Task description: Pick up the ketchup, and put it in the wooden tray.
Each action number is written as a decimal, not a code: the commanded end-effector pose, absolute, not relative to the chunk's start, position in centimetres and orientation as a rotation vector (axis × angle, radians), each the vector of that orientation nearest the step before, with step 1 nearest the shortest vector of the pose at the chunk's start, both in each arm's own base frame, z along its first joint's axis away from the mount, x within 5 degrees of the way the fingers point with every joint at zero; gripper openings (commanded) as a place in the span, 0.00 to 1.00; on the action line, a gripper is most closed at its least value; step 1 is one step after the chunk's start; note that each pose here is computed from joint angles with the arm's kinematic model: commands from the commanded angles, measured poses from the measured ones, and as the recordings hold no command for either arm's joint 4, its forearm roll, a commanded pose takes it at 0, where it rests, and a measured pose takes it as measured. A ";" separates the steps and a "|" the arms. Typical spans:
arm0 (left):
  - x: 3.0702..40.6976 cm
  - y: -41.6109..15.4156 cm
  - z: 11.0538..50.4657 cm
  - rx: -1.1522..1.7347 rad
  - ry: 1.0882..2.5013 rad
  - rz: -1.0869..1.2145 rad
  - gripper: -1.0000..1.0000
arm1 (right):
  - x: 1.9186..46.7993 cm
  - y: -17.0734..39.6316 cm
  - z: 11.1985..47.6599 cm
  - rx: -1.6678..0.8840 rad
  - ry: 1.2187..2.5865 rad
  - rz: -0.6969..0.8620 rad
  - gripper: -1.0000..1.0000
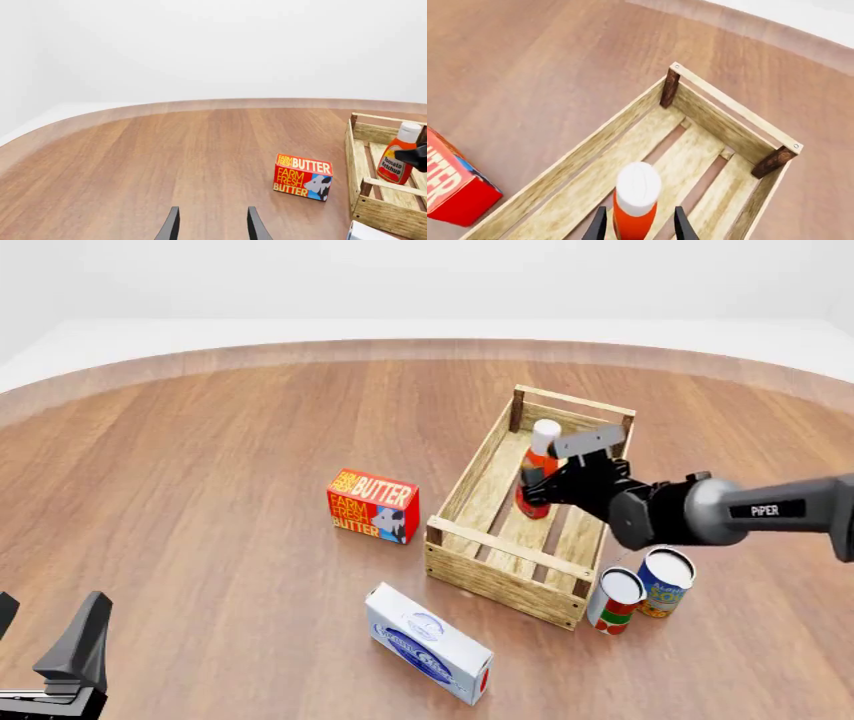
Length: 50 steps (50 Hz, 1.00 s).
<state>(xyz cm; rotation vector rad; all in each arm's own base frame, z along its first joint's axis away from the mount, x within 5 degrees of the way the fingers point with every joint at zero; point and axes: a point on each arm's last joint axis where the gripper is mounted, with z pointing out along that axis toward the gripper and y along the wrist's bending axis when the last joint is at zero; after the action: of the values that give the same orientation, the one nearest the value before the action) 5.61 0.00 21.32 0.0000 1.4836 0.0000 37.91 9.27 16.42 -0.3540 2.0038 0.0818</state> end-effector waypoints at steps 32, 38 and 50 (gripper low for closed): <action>5.6 0.0 21.3 0.000 1.484 0.000 1.00 | 31.3 9.5 26.2 -0.413 1.855 0.103 1.00; 5.6 0.0 21.3 0.000 1.484 0.000 1.00 | 29.0 9.3 27.0 -0.420 1.840 0.115 1.00; 5.6 0.0 21.3 0.000 1.484 0.000 1.00 | 24.5 8.1 27.3 -0.408 1.826 0.138 1.00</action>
<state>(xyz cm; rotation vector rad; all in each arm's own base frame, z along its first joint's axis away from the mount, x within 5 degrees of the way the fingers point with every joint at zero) 5.61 0.00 21.32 0.0000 1.4836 0.0000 28.01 8.96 26.94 -0.4140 1.8412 0.1212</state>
